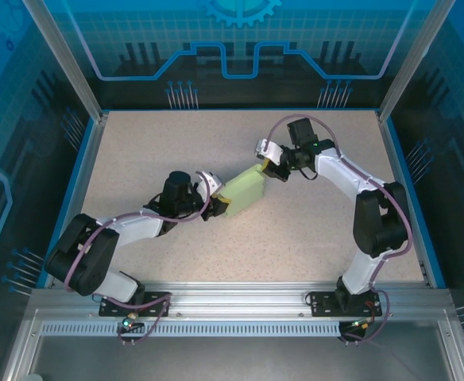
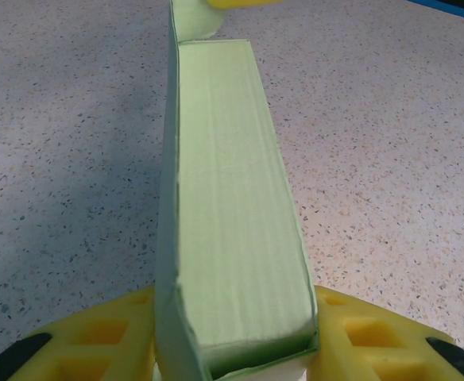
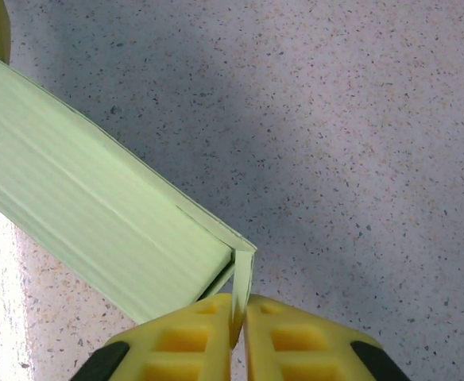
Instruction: Fold the paper box
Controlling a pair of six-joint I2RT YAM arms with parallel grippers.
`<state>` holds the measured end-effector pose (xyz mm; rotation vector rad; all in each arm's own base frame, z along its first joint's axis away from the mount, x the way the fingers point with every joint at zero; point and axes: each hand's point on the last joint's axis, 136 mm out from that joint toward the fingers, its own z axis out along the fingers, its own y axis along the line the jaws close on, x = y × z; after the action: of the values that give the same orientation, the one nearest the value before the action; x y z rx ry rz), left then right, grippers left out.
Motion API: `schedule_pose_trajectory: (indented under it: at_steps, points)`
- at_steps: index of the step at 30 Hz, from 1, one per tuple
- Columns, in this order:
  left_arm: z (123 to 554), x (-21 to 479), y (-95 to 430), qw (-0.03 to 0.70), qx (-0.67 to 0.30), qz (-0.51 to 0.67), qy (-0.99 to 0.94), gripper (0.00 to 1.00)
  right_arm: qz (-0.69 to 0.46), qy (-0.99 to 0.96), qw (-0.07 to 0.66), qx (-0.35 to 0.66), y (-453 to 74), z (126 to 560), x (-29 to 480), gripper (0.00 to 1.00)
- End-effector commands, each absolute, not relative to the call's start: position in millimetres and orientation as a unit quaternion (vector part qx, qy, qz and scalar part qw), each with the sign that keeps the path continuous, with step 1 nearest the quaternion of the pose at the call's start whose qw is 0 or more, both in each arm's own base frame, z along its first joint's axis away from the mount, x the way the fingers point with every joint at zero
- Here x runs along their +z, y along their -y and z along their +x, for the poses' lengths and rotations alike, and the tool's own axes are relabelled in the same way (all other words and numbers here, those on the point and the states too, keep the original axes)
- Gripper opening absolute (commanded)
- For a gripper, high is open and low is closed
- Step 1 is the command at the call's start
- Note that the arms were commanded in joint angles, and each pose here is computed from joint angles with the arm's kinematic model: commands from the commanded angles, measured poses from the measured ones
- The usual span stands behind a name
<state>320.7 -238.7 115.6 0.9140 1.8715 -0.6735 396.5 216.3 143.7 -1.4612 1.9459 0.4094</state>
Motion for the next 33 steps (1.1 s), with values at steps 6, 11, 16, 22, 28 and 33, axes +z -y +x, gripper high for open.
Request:
schedule_pose_trajectory:
  at_steps: [6,11,16,22,28,33]
  points:
    - [330,134,244,0.482,-0.276,0.382,-0.739,0.29,-0.560,-0.748,0.323,0.154,-224,395,151,0.06]
    - [334,134,241,0.487,-0.268,0.371,-0.744,0.29,-0.521,-0.782,0.313,0.140,-223,394,161,0.03]
    - [340,132,241,0.493,-0.255,0.365,-0.748,0.30,-0.440,-0.842,0.291,0.115,-217,387,167,0.01]
    - [343,124,248,0.490,-0.244,0.377,-0.747,0.31,-0.343,-0.900,0.255,0.079,-202,374,158,0.01]
    - [345,120,255,0.496,-0.249,0.382,-0.739,0.31,-0.296,-0.918,0.257,0.066,-199,362,153,0.00]
    - [346,116,257,0.492,-0.251,0.382,-0.741,0.31,-0.297,-0.915,0.268,0.055,-194,360,146,0.00]
